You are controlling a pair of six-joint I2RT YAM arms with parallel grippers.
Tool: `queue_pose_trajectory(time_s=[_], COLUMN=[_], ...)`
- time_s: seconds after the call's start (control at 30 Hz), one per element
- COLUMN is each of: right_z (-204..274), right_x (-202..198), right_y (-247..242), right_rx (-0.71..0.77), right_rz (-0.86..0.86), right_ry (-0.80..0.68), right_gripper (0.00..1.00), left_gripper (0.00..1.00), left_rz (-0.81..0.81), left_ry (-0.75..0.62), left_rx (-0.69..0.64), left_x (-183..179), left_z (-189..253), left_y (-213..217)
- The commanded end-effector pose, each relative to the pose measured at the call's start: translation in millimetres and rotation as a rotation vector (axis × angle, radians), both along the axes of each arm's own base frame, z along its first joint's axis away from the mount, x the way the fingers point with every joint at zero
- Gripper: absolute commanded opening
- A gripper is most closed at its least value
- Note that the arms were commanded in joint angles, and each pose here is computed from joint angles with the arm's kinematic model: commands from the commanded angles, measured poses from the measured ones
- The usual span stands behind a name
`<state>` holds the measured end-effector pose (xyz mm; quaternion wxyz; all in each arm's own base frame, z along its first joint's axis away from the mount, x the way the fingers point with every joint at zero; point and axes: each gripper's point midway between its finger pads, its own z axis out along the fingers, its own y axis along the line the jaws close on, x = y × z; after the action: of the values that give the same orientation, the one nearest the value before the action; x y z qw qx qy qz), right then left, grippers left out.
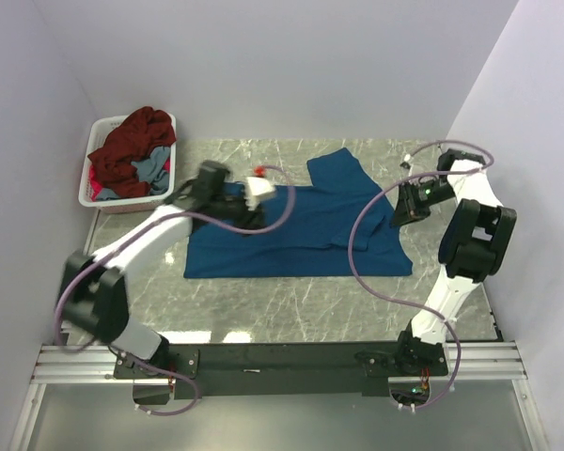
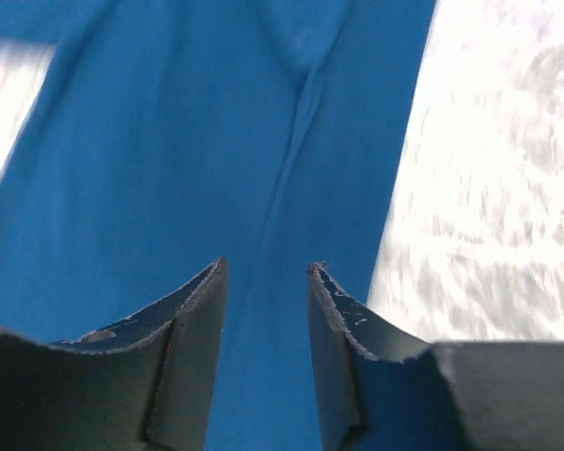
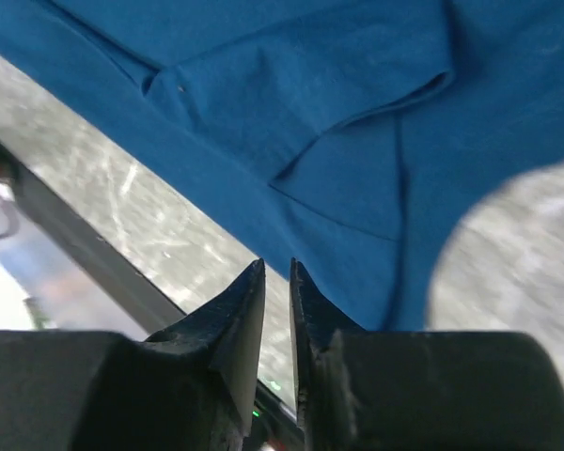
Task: Fold and stack the t-shirts
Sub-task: Fold the tshirt
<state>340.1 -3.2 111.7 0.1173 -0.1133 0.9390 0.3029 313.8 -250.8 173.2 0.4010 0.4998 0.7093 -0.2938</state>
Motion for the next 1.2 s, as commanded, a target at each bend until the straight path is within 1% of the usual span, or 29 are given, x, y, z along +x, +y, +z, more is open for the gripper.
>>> queue_pose_trajectory(time_s=[0.0,0.03,0.07,0.1,0.13,0.17,0.2,0.23,0.3,0.33,0.37,0.43,0.5,0.57,0.67,1.17], right_z=[-17.8,-23.0,-27.6,-35.8,-41.4,-49.5,-54.0,-57.6,-64.6,-65.9,-67.9,-73.6,-79.7,-85.7,-88.1,-83.4], right_x=[-12.4,-12.3,-15.0,-22.0,-24.4,-32.2,-36.1,-40.5,-48.7,-50.2,-52.3,-54.9,-59.6,-62.7,-62.0,-66.0], right_y=[20.7,20.8,22.0,24.3,24.4,24.0,22.6,21.4,13.7,10.4,7.5,-2.8,-7.0,-10.7,-13.2,-14.6], right_rx=[0.119,0.121,0.125,0.133,0.131,0.125,0.114,0.103,0.075,0.066,0.052,0.015,0.000,-0.013,-0.008,0.021], right_rz=[-0.063,-0.076,-0.085,-0.100,-0.108,-0.125,-0.131,-0.138,-0.166,-0.176,-0.183,-0.201,-0.211,-0.219,-0.232,-0.238], right_ry=[0.100,0.105,0.123,0.165,0.184,0.229,0.249,0.272,0.314,0.320,0.327,0.337,0.355,0.373,0.381,0.392], right_gripper=[0.24,0.23,0.22,0.22,0.19,0.18,0.18,0.17,0.17,0.17,0.17,0.17,0.17,0.17,0.17,0.18], left_gripper=[0.44,0.44,0.43,0.43,0.42,0.40,0.39,0.39,0.39,0.39,0.38,0.38,0.38,0.38,0.40,0.38], left_rz=[-0.162,-0.218,-0.235,-0.255,-0.291,-0.306,-0.327,-0.365,-0.400,-0.435,-0.451,-0.486,-0.509,-0.533,-0.546,-0.518], left_ry=[-0.146,-0.164,-0.181,-0.179,-0.165,-0.217,-0.228,-0.219,-0.282,-0.280,-0.301,-0.297,-0.309,-0.362,-0.374,-0.385], left_rx=[-0.082,-0.086,-0.093,-0.105,-0.104,-0.130,-0.129,-0.119,-0.132,-0.121,-0.125,-0.129,-0.120,-0.130,-0.120,-0.063], left_x=[23.7,15.3,27.8,28.7,24.9,30.7,29.9,23.0,23.5,14.5,13.1,5.7,-0.4,-6.4,-10.3,9.5], left_z=[15.6,16.0,16.0,15.6,0.5,11.8,8.7,-7.4,-4.3,-18.1,-16.6,-25.8,-32.4,-35.9,-49.2,-97.3], left_y=[-67.4,-92.0,-112.8,-127.0,-148.6,-164.6,-175.0,-191.8,-211.4,-223.5,-231.4,-245.0,-252.1,-263.4,-270.5,-290.1])
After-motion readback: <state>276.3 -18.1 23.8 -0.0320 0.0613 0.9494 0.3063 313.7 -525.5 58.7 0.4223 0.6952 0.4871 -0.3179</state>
